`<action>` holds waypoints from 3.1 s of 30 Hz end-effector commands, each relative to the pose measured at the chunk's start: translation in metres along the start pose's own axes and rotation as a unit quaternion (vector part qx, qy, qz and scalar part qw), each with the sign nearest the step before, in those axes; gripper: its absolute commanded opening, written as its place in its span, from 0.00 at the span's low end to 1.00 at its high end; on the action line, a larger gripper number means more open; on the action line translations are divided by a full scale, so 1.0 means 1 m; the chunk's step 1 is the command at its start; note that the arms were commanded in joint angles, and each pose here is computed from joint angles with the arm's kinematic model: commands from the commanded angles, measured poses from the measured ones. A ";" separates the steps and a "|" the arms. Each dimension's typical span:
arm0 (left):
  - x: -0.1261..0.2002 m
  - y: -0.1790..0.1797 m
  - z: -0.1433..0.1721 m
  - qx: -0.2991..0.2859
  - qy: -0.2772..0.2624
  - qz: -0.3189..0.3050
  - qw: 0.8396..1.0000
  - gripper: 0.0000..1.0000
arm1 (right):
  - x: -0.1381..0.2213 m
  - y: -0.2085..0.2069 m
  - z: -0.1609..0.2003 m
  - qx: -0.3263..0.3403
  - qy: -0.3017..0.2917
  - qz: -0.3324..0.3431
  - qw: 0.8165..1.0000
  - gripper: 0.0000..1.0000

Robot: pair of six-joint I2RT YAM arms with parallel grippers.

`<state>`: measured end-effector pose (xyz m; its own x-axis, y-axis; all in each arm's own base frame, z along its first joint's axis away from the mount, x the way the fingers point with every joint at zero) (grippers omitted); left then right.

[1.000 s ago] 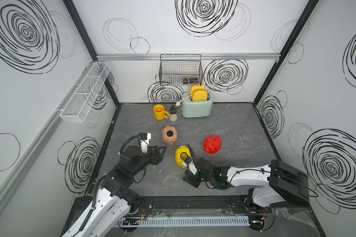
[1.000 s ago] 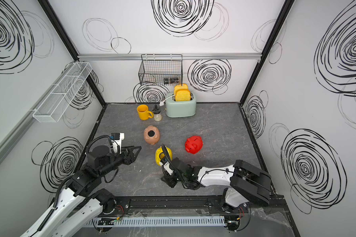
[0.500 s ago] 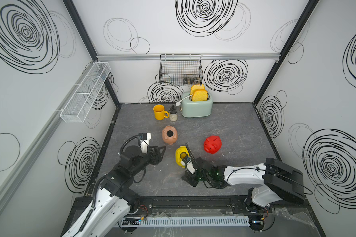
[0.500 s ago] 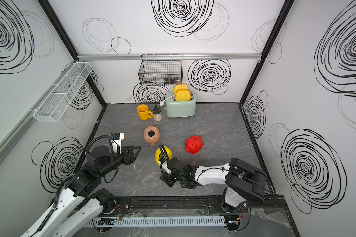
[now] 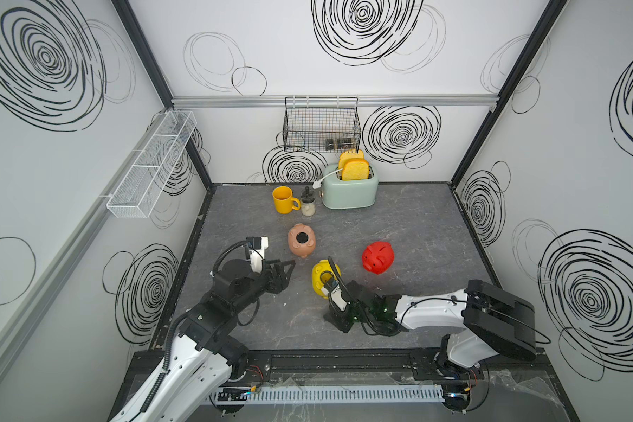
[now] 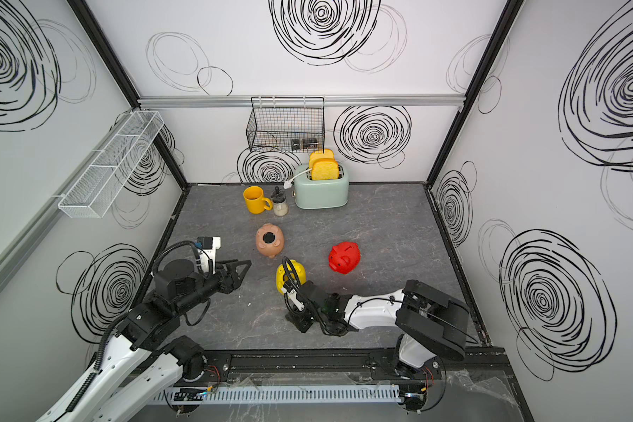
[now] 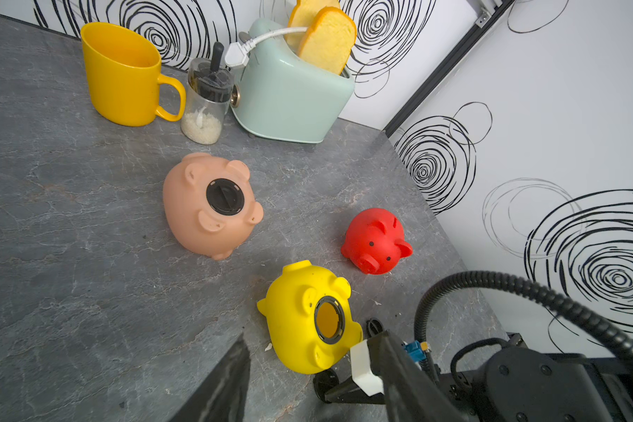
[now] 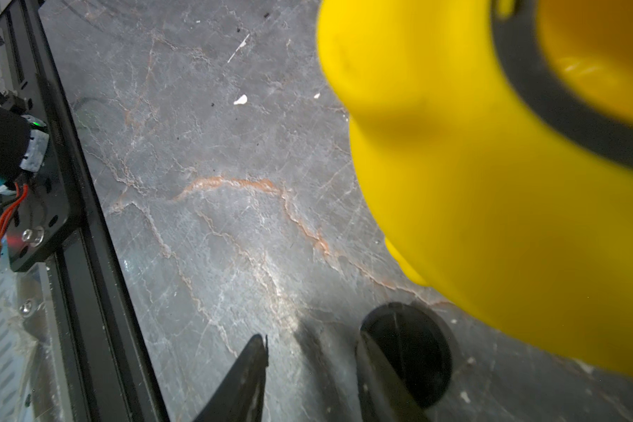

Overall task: Close piggy banks
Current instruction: Move the knob to the center of the board, then pick up the knob at the center of the board.

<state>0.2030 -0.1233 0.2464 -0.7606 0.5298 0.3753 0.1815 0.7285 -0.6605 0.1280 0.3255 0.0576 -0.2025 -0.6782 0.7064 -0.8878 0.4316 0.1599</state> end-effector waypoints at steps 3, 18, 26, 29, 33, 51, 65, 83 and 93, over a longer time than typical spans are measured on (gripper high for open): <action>0.001 0.001 -0.005 -0.005 -0.015 -0.004 1.000 0.61 | -0.001 -0.002 -0.005 0.002 0.000 0.011 1.000 0.43; 0.001 0.003 -0.004 -0.003 -0.015 -0.008 1.000 0.63 | -0.005 -0.004 0.001 -0.001 0.013 0.016 1.000 0.43; 0.001 0.003 -0.003 -0.004 -0.015 -0.010 1.000 0.64 | -0.006 -0.003 0.004 -0.004 0.023 0.012 1.000 0.43; 0.001 0.005 -0.003 -0.004 -0.017 -0.016 1.000 0.64 | -0.005 -0.002 0.005 -0.009 0.028 0.009 1.000 0.43; 0.001 0.004 -0.002 -0.005 -0.015 -0.017 1.000 0.64 | -0.004 0.003 0.014 -0.023 0.049 -0.005 0.999 0.43; 0.001 0.003 -0.001 -0.007 -0.016 -0.014 1.000 0.65 | 0.019 0.014 0.063 -0.106 0.125 -0.008 0.986 0.44; 0.001 0.003 0.000 -0.008 -0.014 -0.014 1.000 0.65 | 0.050 0.005 0.029 -0.126 0.079 0.019 0.989 0.45; 0.000 0.003 0.000 -0.008 -0.013 -0.012 1.000 0.64 | 0.048 -0.013 0.032 -0.144 0.125 0.045 0.981 0.22; 0.002 0.003 -0.001 -0.008 -0.018 -0.012 1.000 0.64 | 0.034 -0.011 0.035 -0.142 0.139 0.041 0.979 0.22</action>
<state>0.2024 -0.1208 0.2445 -0.7756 0.5023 0.3823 0.1656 0.7464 -0.6446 0.1154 0.2694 0.0542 -0.1138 -0.4579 0.8817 -0.7034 0.6638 0.2540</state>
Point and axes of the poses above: each gripper's point midway between its finger pads, its own x axis back along the fingers, its own y axis along the line the jaws close on, z = x × y, the point moved 3 cm from there along x, back along the fingers, and after that the axes turned 12 degrees about x, right-handed, at the moved point
